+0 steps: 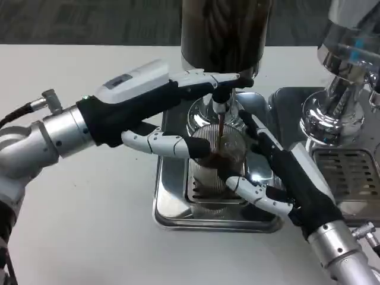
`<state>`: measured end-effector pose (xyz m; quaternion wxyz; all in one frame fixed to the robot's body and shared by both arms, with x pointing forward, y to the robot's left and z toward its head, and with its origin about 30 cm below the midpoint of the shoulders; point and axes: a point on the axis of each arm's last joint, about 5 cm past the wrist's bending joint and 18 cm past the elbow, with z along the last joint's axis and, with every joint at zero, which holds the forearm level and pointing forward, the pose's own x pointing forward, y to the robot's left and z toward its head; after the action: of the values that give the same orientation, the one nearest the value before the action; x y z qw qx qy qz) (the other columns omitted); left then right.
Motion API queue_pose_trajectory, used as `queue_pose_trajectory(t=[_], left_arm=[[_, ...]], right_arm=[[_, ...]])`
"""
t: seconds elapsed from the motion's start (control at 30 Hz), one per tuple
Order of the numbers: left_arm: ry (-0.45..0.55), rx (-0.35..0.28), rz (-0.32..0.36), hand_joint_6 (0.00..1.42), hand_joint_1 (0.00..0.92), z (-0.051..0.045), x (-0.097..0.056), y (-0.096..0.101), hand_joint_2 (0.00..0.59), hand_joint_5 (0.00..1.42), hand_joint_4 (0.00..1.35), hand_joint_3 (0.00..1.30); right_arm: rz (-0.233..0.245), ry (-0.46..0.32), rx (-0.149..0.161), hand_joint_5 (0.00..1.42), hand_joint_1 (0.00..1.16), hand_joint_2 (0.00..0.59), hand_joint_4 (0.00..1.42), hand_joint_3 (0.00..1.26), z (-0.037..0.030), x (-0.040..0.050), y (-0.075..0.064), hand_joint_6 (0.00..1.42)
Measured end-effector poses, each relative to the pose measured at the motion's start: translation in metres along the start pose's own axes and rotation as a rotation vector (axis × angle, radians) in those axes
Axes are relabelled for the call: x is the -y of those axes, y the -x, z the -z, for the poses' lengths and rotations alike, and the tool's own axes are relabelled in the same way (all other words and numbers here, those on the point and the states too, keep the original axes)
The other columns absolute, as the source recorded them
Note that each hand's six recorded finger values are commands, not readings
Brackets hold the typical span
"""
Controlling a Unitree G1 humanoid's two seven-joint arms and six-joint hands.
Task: Grasp the cup under the faucet to collect the drink, then remove the cup.
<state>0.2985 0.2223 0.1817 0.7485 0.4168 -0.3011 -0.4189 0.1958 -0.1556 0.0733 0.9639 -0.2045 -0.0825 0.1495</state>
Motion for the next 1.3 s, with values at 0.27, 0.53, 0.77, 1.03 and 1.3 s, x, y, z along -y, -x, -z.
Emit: queue_pose_trajectory(t=[0.27, 0.53, 0.77, 1.03, 1.3], left_arm=[[-0.001, -0.002, -0.001, 0.07, 0.0, 0.0001, -0.0002, 0.0006, 0.12, 0.12, 0.1, 0.15], [0.0, -0.003, -0.001, 0.07, 0.0, 0.0001, -0.0001, 0.0009, 0.12, 0.12, 0.1, 0.15], [0.002, -0.004, -0.003, 0.07, 0.0, 0.0002, 0.0005, 0.0015, 0.12, 0.12, 0.1, 0.16], [0.014, -0.014, -0.016, 0.07, 0.0, 0.001, 0.0014, 0.0034, 0.12, 0.12, 0.1, 0.16], [0.08, -0.062, -0.045, 0.08, 0.0, 0.0053, 0.0011, 0.0086, 0.121, 0.13, 0.11, 0.16]], right_arm=[[-0.003, -0.011, -0.002, 0.05, 0.52, 0.246, 0.03, 0.05, 0.0002, -0.0028, -0.0012, 0.11], [-0.006, -0.015, -0.012, 0.06, 0.52, 0.246, 0.03, 0.06, 0.0019, -0.0039, -0.0019, 0.11], [-0.007, -0.015, -0.007, 0.06, 0.52, 0.246, 0.03, 0.06, 0.0011, -0.0039, -0.0034, 0.11], [-0.008, -0.015, -0.008, 0.06, 0.52, 0.246, 0.03, 0.07, 0.0014, -0.0039, -0.004, 0.11], [-0.009, -0.015, -0.008, 0.06, 0.52, 0.249, 0.03, 0.07, 0.0014, -0.0039, -0.0049, 0.11]])
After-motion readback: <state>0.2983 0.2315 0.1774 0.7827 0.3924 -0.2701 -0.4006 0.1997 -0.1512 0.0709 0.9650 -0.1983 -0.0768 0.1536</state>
